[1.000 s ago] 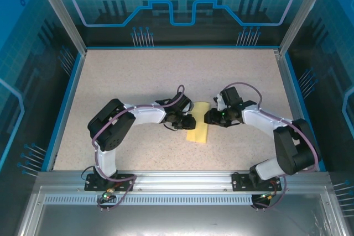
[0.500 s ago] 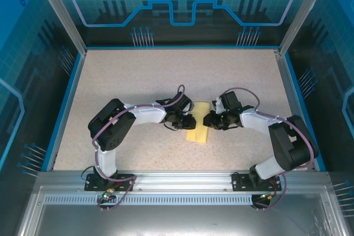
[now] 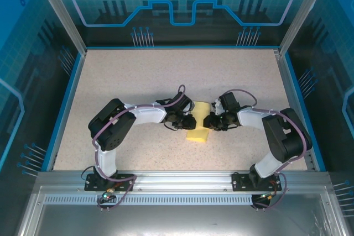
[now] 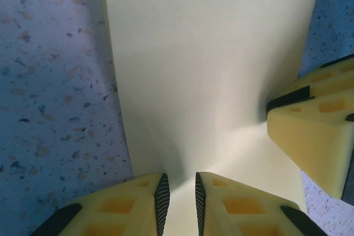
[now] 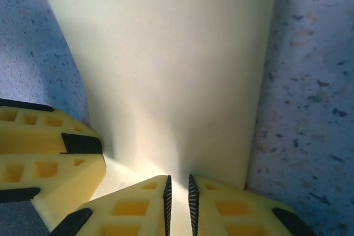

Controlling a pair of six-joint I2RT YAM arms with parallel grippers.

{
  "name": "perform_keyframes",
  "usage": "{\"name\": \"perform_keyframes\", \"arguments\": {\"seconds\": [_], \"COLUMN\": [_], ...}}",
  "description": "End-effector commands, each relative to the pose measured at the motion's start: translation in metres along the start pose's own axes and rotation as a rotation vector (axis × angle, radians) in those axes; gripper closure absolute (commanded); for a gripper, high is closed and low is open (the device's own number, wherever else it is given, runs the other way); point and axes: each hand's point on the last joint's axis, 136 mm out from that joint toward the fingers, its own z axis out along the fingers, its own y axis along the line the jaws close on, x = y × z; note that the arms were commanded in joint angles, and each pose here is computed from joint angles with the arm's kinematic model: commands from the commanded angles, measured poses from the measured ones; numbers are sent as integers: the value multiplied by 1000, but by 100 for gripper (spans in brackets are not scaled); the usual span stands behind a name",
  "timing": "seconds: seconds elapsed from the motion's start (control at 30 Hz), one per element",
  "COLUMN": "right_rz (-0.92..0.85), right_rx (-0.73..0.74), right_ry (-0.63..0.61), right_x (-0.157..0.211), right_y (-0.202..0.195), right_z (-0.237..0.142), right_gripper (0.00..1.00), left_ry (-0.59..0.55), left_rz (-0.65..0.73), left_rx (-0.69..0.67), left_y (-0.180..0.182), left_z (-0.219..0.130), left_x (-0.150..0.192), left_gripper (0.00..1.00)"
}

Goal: Fold a paper plane with a square sheet of paper (pick it up from the middle)
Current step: Fold the square sheet of paper in half at the center of the table.

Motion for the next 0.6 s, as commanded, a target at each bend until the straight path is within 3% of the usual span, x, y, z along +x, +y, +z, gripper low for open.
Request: {"name": "perform_keyframes", "arguments": {"seconds": [0.0, 0.33, 0.57], "right_rz": [-2, -53, -29], "right_rx": [18, -44, 1], "right_ry": [8, 8, 60], "right_x": [3, 10, 34], "right_y": [-11, 21, 4], "right_z": [2, -11, 1], "right_gripper": [81, 82, 83], "left_ry": [53, 61, 66], "left_rz": [-8, -12, -12], "left_rx": [-116, -125, -128], "left_y": [30, 33, 34], "left_z": [17, 19, 19], "left_x": [17, 18, 19], "left_gripper": [76, 75, 75]}}
